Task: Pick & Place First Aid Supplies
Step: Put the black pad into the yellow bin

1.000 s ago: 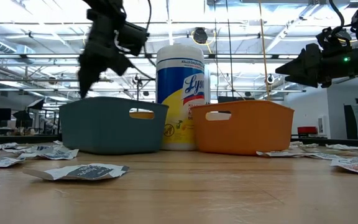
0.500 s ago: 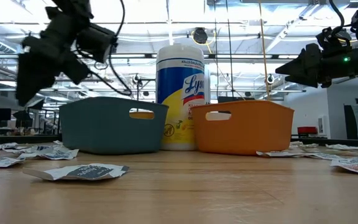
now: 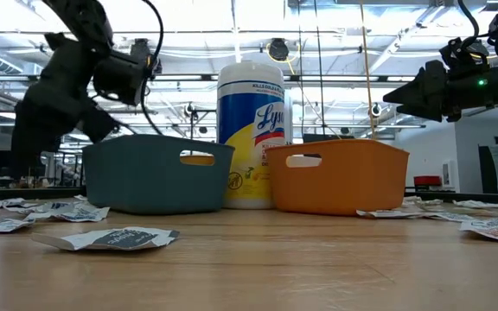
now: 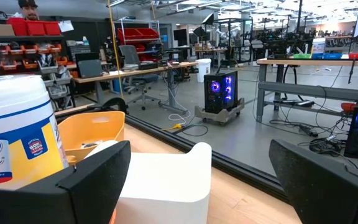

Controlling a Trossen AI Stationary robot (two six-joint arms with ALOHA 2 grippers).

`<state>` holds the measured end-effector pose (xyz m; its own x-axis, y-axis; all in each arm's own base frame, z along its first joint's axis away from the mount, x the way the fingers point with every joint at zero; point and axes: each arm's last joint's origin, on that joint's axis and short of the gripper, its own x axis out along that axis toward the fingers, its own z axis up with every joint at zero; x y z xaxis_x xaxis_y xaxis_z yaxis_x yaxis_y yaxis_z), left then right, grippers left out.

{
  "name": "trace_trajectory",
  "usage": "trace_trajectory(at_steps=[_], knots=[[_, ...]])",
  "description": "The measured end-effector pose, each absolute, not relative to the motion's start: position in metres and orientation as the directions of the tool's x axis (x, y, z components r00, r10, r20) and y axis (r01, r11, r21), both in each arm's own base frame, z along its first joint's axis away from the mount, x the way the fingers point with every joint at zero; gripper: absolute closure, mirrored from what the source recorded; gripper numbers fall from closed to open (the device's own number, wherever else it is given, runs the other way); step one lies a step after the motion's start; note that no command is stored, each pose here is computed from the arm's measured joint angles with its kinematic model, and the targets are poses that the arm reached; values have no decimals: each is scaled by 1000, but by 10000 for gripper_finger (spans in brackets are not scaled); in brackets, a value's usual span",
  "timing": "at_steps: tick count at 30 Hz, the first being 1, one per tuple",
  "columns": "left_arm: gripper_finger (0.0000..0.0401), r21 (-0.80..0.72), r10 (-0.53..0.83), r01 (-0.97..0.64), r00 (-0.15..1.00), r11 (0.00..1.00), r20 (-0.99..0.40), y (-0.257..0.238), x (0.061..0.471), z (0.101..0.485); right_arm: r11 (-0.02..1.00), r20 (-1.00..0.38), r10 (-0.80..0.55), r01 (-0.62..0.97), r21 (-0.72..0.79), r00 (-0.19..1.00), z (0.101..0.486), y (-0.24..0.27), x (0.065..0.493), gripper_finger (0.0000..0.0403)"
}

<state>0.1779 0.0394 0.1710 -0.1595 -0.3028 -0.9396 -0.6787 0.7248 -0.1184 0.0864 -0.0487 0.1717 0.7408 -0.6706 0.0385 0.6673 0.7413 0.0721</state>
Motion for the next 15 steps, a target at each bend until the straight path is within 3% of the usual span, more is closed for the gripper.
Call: trace_trajectory(at_steps=[9,15], knots=[[127,23,-170,-731,-189,682,-967,41,168,150,741,39,-671,667,72,741,172,-49,86,26],[127,16,-154,-742,-160,670,-975,35,163,139,741,39,-671,668,72,741,172,-49,86,26]])
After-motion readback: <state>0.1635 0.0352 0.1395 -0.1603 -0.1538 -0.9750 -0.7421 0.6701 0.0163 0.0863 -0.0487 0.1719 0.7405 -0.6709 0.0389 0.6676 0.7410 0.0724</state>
